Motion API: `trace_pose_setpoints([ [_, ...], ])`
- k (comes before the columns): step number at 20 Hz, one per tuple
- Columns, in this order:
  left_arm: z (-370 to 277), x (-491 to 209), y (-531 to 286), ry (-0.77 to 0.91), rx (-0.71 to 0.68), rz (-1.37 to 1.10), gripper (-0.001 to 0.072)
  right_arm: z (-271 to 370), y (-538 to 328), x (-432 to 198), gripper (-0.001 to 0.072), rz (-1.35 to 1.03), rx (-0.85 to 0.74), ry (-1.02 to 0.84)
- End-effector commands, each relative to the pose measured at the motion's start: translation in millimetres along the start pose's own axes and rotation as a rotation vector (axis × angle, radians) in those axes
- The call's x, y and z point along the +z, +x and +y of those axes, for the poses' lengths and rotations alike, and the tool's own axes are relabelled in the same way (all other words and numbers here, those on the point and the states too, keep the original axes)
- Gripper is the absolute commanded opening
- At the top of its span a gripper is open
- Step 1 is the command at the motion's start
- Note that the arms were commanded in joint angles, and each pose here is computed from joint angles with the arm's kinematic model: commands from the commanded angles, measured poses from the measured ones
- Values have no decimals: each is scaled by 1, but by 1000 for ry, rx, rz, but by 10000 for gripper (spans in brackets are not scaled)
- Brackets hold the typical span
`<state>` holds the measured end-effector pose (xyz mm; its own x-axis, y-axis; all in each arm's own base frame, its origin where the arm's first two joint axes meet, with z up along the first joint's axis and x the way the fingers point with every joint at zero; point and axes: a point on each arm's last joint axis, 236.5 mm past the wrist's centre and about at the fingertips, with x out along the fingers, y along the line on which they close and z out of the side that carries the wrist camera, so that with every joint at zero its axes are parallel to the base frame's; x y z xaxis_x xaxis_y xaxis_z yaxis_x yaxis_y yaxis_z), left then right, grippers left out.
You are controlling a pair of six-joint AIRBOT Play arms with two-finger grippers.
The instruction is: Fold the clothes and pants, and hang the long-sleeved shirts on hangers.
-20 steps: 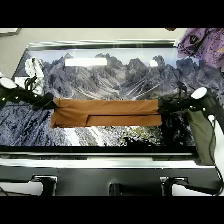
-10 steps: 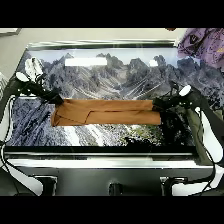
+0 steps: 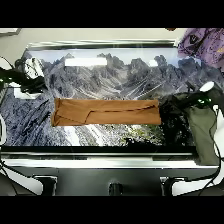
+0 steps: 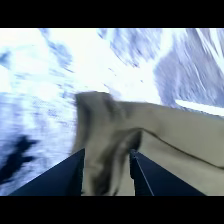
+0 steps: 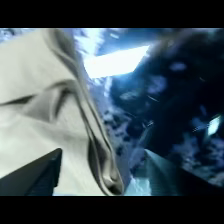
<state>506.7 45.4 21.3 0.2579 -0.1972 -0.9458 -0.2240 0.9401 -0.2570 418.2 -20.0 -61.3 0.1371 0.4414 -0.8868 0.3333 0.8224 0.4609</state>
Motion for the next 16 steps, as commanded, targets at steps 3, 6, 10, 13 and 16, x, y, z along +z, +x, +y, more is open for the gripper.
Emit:
trace_pose_setpoints([
  [3, -2, 10, -42, 24, 82, -92, 337, 7, 22, -14, 610, 84, 236, 32],
  [6, -13, 8, -39, 45, 76, -87, 337, 14, 46, -10, 609, 83, 253, 29],
  [10, -21, 6, -37, 59, 72, -84, 337, 27, 65, -8, 536, 69, 235, 2],
  [13, -28, 5, -36, 69, 63, -81, 333, 43, 70, -16, 187, 88, 235, -51],
  [16, -60, -3, -23, 93, -20, -50, 311, 56, 41, -10, 26, 34, 217, -55],
])
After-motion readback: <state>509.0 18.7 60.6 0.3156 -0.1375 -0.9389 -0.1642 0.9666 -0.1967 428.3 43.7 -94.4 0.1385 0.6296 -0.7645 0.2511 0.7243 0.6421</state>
